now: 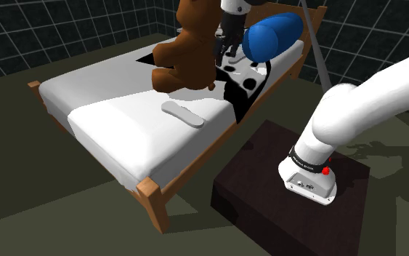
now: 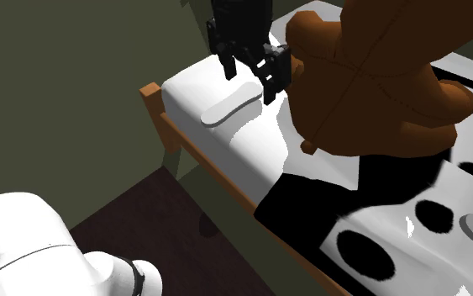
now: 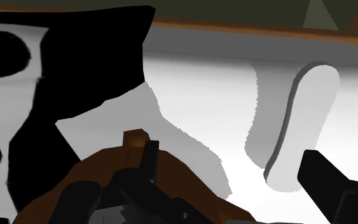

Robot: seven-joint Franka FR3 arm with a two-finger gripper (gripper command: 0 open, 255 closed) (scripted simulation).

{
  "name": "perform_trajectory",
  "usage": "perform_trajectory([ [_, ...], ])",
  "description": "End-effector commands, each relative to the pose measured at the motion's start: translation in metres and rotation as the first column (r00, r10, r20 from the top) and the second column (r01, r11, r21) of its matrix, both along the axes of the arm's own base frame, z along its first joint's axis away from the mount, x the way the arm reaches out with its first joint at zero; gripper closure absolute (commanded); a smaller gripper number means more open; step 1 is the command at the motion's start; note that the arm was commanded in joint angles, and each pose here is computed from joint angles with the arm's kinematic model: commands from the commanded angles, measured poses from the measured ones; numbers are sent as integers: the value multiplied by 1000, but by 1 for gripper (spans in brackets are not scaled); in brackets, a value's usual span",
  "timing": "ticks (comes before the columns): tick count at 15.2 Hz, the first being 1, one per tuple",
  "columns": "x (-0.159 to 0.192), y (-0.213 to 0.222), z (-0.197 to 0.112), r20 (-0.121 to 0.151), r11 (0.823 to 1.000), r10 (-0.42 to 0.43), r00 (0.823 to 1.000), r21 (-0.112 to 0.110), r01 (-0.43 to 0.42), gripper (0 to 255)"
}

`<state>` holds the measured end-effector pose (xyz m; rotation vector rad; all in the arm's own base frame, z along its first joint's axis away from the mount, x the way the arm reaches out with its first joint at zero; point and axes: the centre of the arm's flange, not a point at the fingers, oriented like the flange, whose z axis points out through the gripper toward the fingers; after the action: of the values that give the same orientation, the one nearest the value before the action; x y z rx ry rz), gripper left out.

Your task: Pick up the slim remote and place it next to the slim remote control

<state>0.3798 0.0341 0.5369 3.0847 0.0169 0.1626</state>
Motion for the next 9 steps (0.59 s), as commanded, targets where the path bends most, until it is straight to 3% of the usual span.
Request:
perform_trajectory([
  [1,10,17,-21,-10,1000,-4,1000,9,4,0],
  [9,60,76,-93,-52,999,-17,999,40,19,0],
])
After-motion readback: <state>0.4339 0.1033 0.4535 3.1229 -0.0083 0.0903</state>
